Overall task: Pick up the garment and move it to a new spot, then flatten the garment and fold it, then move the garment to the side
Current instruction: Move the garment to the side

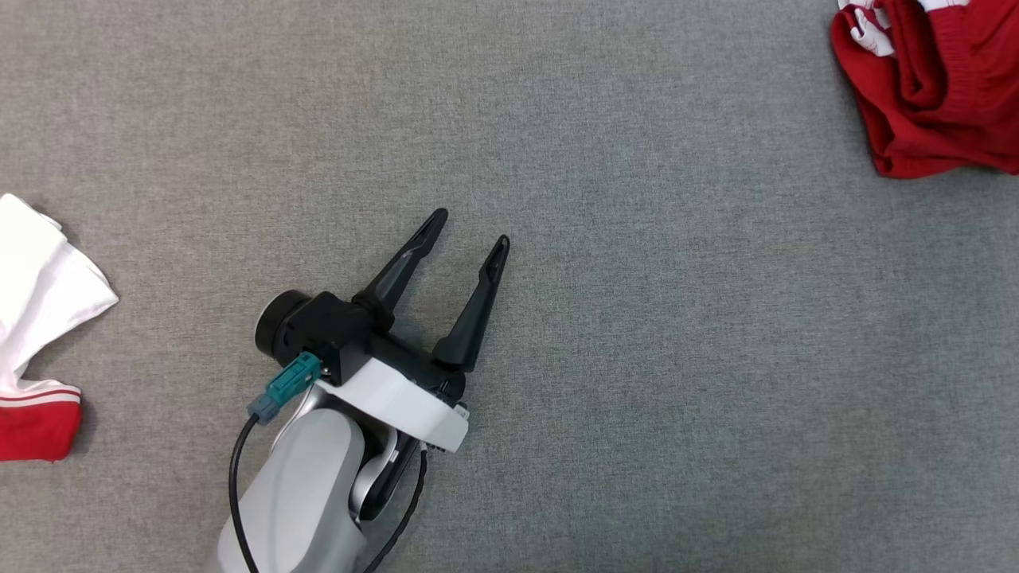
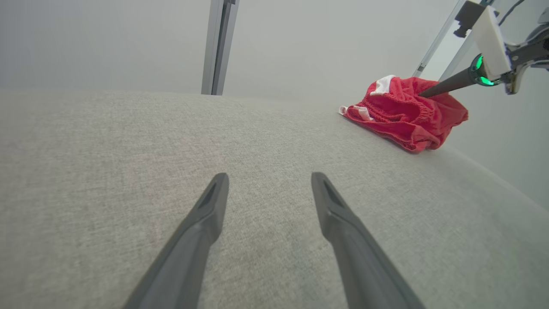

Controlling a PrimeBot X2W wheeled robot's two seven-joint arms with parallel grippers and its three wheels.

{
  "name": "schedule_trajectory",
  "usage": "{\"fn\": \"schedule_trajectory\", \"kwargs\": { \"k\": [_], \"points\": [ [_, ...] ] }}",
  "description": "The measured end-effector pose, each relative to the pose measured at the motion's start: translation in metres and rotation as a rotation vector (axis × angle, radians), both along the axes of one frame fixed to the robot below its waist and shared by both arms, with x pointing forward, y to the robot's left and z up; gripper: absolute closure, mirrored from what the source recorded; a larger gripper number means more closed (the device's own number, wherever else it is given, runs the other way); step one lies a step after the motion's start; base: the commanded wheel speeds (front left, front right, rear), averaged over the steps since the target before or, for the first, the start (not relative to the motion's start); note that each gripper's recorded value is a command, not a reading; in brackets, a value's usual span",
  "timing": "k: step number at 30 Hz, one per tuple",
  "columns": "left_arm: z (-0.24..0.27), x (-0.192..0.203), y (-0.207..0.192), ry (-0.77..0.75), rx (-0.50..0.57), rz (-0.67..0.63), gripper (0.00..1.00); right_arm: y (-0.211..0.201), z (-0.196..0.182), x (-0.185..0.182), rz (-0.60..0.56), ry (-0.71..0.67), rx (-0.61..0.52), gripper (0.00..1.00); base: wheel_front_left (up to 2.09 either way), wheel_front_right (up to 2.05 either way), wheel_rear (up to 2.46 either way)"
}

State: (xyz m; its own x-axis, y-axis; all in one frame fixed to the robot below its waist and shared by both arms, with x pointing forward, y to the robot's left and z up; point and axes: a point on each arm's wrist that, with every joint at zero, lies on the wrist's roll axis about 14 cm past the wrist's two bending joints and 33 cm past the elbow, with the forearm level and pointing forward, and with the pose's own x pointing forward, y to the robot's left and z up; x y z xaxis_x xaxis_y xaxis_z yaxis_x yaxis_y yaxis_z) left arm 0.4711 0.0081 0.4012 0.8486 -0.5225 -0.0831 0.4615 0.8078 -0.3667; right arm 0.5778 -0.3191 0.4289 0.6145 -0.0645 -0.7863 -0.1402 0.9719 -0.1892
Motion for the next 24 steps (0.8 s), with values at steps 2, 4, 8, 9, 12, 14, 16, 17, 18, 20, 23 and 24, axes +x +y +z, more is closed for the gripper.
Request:
{"fn": "schedule_trajectory", "kwargs": {
  "k": [2,4,8,9,12,14,16,17,18,20,23,24],
  "points": [
    [0.0,-0.003,0.003,0.004,0.004,0.007,0.0,0.003,0.005,0.002,0.011,-0.019,-0.011,0.0,0.0,0.0,0.0],
    [0.003,-0.005,0.004,0.004,0.004,0.01,0.0,0.003,0.01,0.003,0.017,-0.037,-0.025,0.0,0.0,0.0,0.0],
    [0.009,-0.011,0.007,0.0,0.005,0.021,0.0,-0.006,0.037,0.008,0.036,-0.111,-0.1,0.0,0.0,0.0,0.0],
    [0.013,-0.011,0.007,-0.007,0.003,0.023,0.0,-0.007,0.045,0.01,0.042,-0.133,-0.116,0.0,0.0,0.0,0.0],
    [0.022,-0.015,0.008,-0.02,-0.005,0.029,0.0,-0.002,0.063,0.01,0.073,-0.189,-0.146,0.0,0.0,0.0,0.0],
    [0.028,-0.019,0.009,-0.029,-0.007,0.033,0.0,0.006,0.08,0.012,0.106,-0.245,-0.154,0.0,0.0,0.0,0.0],
    [0.036,-0.021,0.012,-0.041,-0.013,0.048,0.0,0.019,0.103,0.014,0.146,-0.333,-0.136,0.0,0.0,0.0,0.0],
    [0.041,-0.02,0.017,-0.053,-0.014,0.065,0.0,0.025,0.114,0.014,0.164,-0.373,-0.127,0.0,0.0,0.0,0.0],
    [0.046,-0.02,0.022,-0.063,-0.015,0.082,0.0,0.03,0.124,0.013,0.185,-0.411,-0.125,0.0,0.0,0.0,0.0],
    [0.058,-0.018,0.034,-0.092,-0.013,0.117,0.0,0.04,0.144,0.009,0.221,-0.484,-0.111,0.0,0.0,0.0,0.0],
    [0.076,-0.018,0.053,-0.141,-0.003,0.169,0.0,0.055,0.17,0.0,0.263,-0.585,-0.073,0.0,0.0,0.0,0.0],
    [0.081,-0.019,0.059,-0.156,0.0,0.184,0.0,0.059,0.177,-0.004,0.273,-0.617,-0.054,0.0,0.0,0.0,0.0]
  ]
}}
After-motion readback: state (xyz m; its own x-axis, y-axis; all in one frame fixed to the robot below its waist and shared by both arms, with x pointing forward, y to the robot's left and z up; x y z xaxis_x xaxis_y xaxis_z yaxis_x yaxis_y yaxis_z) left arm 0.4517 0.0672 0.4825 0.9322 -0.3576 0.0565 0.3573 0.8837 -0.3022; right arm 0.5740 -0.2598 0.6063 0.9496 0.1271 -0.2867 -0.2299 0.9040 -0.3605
